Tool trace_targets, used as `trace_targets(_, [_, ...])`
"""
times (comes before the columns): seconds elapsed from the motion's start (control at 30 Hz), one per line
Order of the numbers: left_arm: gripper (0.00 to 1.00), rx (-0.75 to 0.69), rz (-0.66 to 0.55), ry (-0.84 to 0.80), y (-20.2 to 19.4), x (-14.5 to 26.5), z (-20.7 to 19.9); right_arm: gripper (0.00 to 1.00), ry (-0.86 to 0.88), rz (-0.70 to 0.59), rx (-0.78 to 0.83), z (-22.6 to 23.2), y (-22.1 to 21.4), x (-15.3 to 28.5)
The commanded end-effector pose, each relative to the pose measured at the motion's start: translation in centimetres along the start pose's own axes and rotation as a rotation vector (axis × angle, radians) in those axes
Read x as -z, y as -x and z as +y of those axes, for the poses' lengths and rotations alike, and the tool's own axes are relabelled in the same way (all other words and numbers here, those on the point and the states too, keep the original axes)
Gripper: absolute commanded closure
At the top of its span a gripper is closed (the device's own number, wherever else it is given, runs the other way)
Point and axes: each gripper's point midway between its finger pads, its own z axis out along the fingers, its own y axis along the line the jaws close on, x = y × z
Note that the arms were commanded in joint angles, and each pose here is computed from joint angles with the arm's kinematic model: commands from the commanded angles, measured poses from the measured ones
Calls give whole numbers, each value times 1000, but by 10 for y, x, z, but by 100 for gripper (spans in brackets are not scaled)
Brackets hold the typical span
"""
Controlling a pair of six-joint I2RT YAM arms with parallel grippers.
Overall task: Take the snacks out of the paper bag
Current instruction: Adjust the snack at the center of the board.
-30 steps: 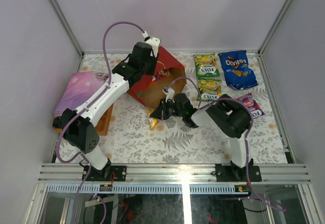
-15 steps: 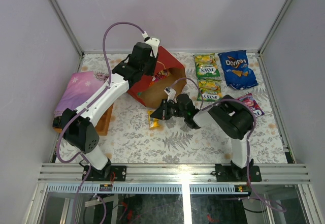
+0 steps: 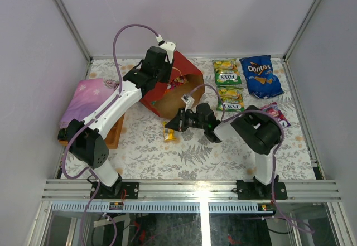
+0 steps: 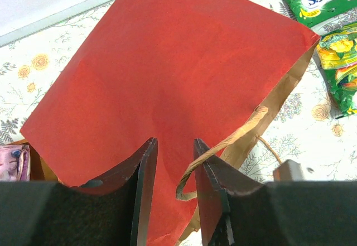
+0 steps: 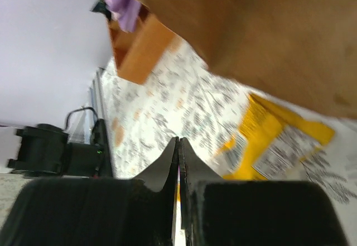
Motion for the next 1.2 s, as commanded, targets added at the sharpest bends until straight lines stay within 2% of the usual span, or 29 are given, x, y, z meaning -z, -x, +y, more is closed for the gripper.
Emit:
trace_targets(0.0, [68,-2,-48,20,12,7,7,100,-3,58,-57,-17,-40,0])
trace_targets(0.13, [68,-1,-45,22,12,6,8,100,-53,102,-62,-28,-62,2])
trace_targets(0.27, [68,1,-48,17,13,7,7,100,-80,116,-62,-32,-62,1])
trace_targets(0.57, [68,0,-50,20,14,9,8,100,-31,42,83,19,-2,0])
trace_targets(0.73, [68,0,-46,19,13,7,7,100,2,31,116,47,9,4])
trace_targets(0.87, [68,1,-45,18,13,7,7,100,2,76,106,50,-13,1])
trace_targets(1.07, [68,0,-47,22,13,9,8,100,-72,223,22,13,-79,-8])
trace_targets(1.17, [68,0,-49,25,13,10,9,100,-109,273,-41,-1,-97,-8])
